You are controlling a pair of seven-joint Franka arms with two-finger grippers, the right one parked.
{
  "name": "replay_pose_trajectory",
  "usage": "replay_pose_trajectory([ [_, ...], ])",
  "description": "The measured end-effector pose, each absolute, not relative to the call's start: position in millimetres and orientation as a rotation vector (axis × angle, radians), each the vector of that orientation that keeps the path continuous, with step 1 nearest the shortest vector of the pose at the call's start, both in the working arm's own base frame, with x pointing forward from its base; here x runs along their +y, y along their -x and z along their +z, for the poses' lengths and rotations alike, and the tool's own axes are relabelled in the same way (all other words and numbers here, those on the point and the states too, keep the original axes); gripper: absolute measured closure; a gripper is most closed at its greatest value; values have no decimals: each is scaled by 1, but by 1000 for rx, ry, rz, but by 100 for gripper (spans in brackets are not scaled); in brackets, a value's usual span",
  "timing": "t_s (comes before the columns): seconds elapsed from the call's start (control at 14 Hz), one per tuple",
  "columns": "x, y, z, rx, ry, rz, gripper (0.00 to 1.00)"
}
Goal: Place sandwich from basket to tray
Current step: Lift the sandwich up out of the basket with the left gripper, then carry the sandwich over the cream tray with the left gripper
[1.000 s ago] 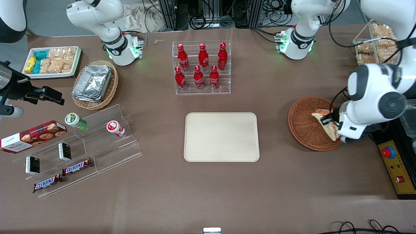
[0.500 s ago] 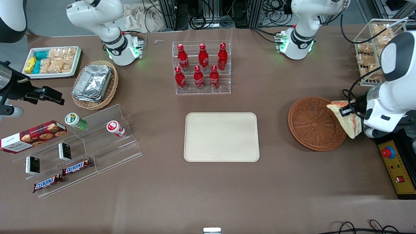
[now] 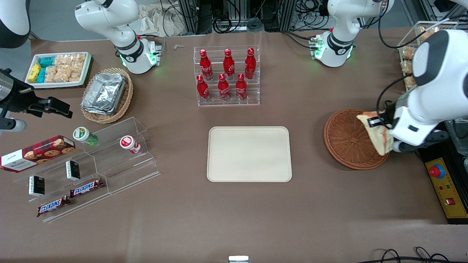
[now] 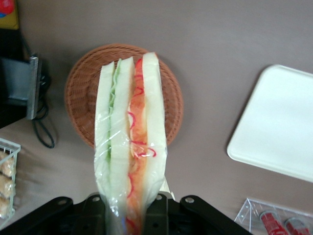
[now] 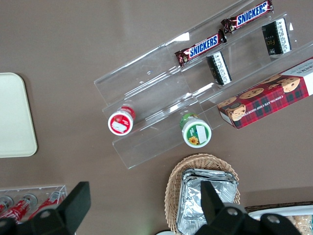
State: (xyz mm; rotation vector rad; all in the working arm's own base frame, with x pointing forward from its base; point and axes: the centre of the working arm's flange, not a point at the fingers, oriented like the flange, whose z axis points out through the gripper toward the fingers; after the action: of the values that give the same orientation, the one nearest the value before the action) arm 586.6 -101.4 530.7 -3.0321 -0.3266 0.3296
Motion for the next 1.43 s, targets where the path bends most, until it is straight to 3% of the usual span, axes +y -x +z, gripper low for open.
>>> replay_pose_trajectory([
  [0.57,-229,-561,507,33,3047,369,83],
  [0.71,-257,-563,490,40,3063,338,83],
  [1.14,-353,-554,409,35,3088,323,83],
  [1.43,-371,-561,339,25,3090,378,83],
])
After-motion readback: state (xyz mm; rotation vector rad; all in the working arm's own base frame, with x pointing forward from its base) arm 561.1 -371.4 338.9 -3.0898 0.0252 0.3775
